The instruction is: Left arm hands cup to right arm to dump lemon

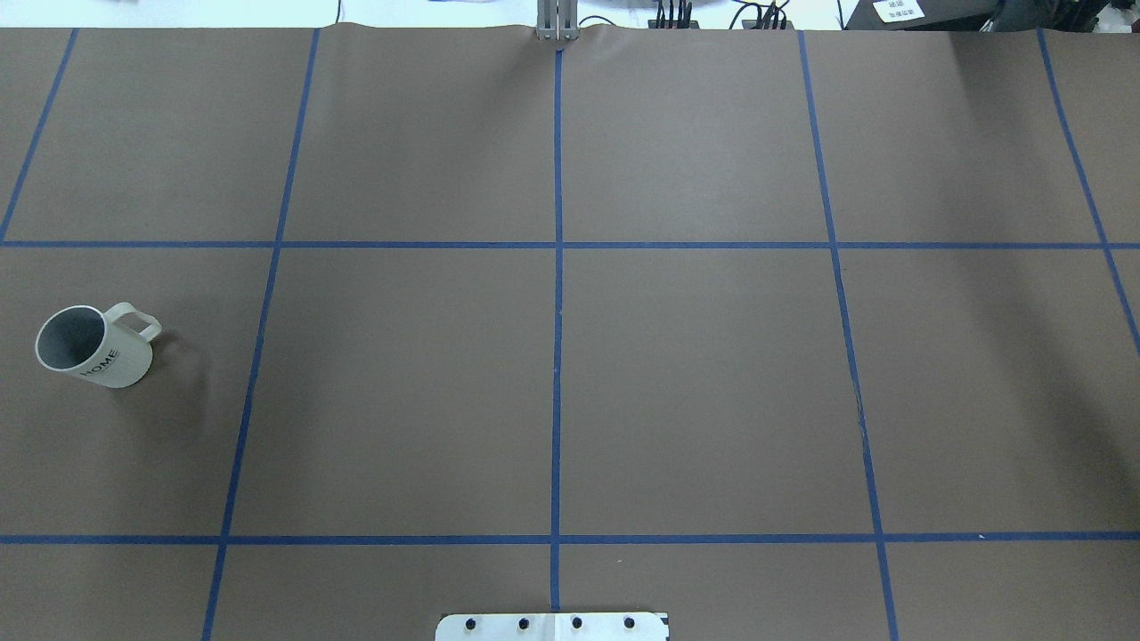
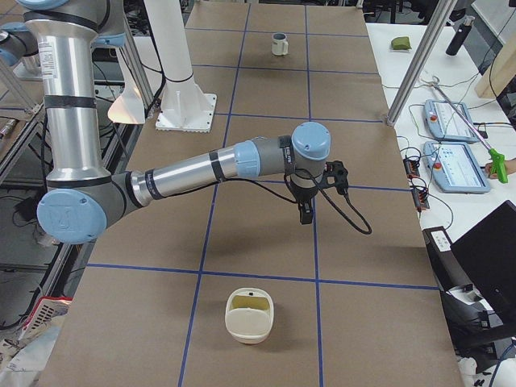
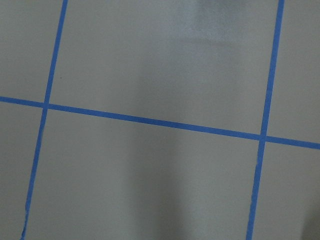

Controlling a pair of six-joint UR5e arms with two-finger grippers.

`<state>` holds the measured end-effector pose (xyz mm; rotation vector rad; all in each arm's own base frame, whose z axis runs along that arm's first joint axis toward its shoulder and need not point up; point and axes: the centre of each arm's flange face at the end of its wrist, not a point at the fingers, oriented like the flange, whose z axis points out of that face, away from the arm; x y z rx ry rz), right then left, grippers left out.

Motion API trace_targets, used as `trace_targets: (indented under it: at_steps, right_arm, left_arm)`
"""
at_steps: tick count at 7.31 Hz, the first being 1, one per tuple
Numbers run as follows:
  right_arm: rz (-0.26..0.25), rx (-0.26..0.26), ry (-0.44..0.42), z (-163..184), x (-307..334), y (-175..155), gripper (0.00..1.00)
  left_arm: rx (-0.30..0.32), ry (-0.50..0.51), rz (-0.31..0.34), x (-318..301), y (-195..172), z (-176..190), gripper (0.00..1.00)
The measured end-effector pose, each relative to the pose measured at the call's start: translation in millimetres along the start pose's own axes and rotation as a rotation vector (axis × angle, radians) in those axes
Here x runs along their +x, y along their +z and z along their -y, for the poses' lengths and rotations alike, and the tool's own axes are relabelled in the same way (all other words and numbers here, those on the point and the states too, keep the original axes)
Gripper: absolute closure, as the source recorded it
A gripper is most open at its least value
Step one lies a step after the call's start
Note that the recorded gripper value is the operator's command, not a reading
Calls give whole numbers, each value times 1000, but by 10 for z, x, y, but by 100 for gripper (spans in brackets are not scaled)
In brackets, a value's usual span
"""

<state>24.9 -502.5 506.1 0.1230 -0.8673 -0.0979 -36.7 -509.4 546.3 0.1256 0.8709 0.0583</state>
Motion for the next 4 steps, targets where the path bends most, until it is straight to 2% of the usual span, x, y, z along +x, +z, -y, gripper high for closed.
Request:
trace_targets:
  at_steps: [4]
  right_arm:
    - [-1, 4, -7, -2, -25, -17, 0]
  left_arm:
    - [6, 9, -8, 47, -32, 20, 0]
